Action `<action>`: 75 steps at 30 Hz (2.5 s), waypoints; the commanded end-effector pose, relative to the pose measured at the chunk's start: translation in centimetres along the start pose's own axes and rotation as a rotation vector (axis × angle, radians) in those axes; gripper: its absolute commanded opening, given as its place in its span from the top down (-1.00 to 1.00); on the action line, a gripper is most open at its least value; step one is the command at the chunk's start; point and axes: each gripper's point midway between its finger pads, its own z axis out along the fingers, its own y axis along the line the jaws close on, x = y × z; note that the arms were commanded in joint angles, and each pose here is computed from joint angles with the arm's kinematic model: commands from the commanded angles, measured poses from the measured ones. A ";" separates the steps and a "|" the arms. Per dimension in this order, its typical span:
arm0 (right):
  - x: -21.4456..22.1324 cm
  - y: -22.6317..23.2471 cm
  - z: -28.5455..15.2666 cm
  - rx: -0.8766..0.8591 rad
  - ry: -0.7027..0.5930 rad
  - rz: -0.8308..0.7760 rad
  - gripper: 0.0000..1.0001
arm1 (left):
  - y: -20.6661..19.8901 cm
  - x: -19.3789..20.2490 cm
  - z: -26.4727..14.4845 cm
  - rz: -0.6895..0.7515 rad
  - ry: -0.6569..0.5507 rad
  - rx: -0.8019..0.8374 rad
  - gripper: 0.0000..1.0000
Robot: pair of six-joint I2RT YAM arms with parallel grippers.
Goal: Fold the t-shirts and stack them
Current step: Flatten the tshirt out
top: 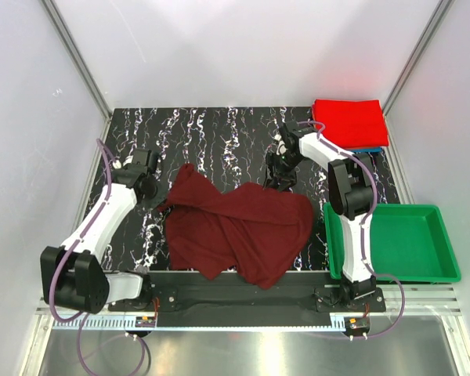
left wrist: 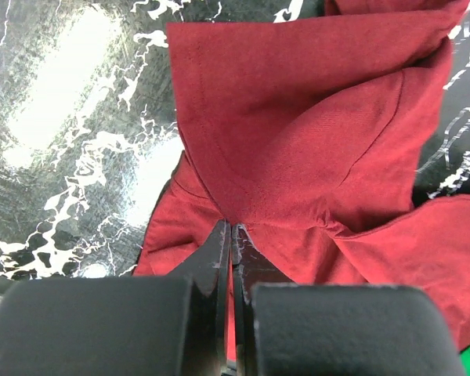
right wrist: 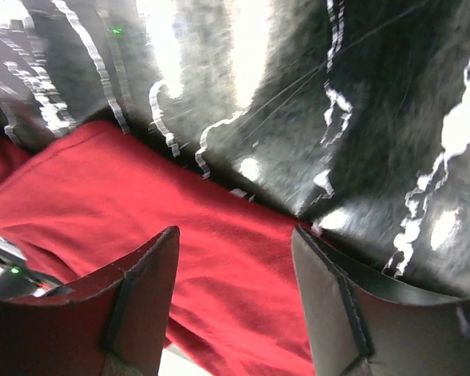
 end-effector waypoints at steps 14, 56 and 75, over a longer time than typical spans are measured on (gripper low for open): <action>-5.2 2.1 -0.5 -0.075 -0.109 -0.182 -0.14 | -3.0 -2.7 1.4 -0.008 -0.027 0.014 1.00; 0.5 4.9 -10.3 0.247 -0.435 -0.220 0.95 | -3.9 -4.4 -0.6 -0.019 -0.092 0.110 1.00; 7.6 0.1 -9.6 0.475 -0.361 0.178 0.04 | 3.6 4.5 1.9 0.064 0.067 0.062 1.00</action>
